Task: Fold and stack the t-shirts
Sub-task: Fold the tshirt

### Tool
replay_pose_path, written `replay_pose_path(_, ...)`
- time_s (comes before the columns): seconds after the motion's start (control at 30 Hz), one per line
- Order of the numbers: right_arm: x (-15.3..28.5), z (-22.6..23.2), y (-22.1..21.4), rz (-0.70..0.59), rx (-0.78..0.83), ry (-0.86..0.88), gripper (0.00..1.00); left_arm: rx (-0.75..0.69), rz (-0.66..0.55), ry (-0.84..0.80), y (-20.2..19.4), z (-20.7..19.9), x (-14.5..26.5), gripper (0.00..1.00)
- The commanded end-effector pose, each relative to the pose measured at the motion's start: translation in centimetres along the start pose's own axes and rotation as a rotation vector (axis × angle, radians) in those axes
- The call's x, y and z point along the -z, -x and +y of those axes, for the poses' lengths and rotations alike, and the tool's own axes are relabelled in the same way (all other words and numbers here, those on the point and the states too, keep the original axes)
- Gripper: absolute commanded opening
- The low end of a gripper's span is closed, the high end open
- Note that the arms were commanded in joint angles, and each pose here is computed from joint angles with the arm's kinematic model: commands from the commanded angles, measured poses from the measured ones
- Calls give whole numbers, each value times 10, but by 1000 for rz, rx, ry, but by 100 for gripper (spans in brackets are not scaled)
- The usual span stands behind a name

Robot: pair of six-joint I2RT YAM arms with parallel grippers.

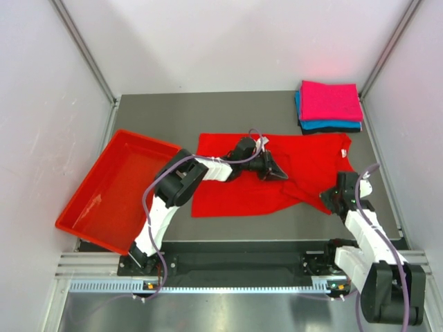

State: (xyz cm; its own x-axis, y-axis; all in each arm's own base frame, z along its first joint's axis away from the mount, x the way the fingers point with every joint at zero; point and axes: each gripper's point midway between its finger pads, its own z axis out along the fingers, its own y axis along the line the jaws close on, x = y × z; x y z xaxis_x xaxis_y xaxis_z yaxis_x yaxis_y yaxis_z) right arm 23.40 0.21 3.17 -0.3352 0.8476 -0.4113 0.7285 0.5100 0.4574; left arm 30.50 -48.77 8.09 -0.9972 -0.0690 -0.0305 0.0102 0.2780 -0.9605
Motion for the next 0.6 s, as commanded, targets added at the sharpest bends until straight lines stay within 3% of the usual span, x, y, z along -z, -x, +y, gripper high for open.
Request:
replay_pose_path(0.0, 17, 22, 30, -111, 40, 59, 0, -127, -27, 47, 5, -27, 18, 16)
replay_pose_path(0.27, 51, 25, 51, -171, 148, 52, 0, -291, -83, 335, 0, -11, 77, 24)
replay_pose_path(0.47, 81, 18, 63, -215, 230, 33, 0, -391, -147, 620, -18, 13, 161, 25)
replay_pose_path(0.5, 86, 19, 65, -222, 235, 40, 0, -414, -205, 666, -14, 8, 178, 25)
replay_pose_path(0.57, 91, 19, 62, -211, 254, 50, 0, -392, -190, 770, -29, 28, 204, 25)
